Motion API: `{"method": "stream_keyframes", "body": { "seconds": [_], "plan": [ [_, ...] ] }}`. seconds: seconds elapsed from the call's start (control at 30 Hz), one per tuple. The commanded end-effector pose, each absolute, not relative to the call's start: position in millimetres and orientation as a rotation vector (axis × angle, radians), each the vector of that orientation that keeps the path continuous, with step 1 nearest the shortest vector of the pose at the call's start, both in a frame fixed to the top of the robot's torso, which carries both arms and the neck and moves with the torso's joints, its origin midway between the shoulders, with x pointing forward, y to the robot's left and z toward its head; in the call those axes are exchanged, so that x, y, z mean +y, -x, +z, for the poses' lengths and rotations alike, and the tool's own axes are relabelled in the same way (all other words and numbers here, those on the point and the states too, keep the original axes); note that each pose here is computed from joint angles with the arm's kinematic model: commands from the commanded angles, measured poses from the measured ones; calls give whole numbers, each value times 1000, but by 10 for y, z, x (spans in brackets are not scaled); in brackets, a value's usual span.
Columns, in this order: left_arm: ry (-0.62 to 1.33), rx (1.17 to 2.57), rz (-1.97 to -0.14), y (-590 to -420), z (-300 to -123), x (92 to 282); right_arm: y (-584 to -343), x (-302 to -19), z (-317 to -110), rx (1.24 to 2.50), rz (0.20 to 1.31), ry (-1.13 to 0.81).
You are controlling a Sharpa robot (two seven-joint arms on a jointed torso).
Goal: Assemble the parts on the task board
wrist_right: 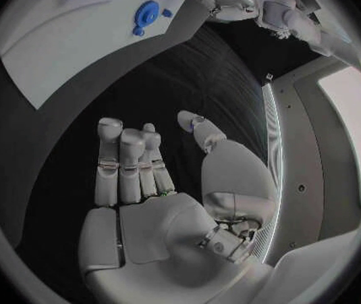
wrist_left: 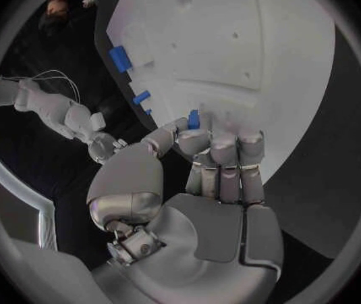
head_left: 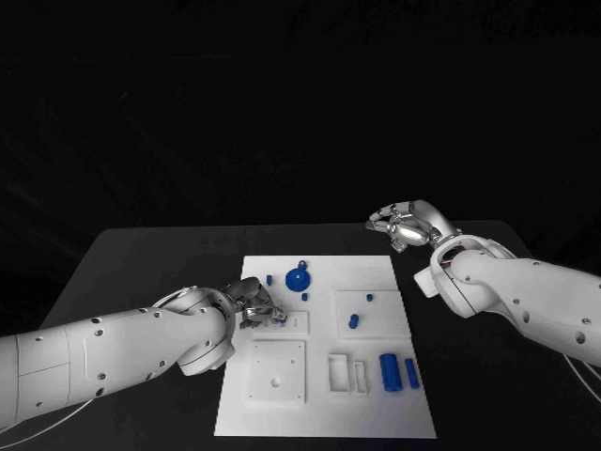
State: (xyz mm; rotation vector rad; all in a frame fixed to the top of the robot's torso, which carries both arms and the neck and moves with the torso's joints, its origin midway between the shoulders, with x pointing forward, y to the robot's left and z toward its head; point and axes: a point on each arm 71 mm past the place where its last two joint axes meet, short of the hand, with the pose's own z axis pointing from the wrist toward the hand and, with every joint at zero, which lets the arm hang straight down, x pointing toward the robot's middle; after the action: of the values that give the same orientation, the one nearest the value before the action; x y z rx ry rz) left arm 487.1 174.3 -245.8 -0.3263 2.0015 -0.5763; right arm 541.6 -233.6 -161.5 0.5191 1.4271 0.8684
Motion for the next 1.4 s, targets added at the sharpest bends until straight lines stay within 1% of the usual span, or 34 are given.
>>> {"method": "stream_keyframes", "body": {
  "seconds": [0.03,0.7,1.0,1.4],
  "plan": [
    [285,2021,-566,-4863,-2472,1723,-5411,-2320,-1620,1440,881,-514],
    [262,2041,-525,-4879,-2517,1728,-5407,-2306,-1620,1442,885,-512],
    [259,2052,-528,-4861,-2563,1688,-5411,-2313,-1621,1440,879,-517],
    [274,2021,-536,-4867,-2554,1685,-5412,-2319,-1622,1439,877,-520]
  ]
}}
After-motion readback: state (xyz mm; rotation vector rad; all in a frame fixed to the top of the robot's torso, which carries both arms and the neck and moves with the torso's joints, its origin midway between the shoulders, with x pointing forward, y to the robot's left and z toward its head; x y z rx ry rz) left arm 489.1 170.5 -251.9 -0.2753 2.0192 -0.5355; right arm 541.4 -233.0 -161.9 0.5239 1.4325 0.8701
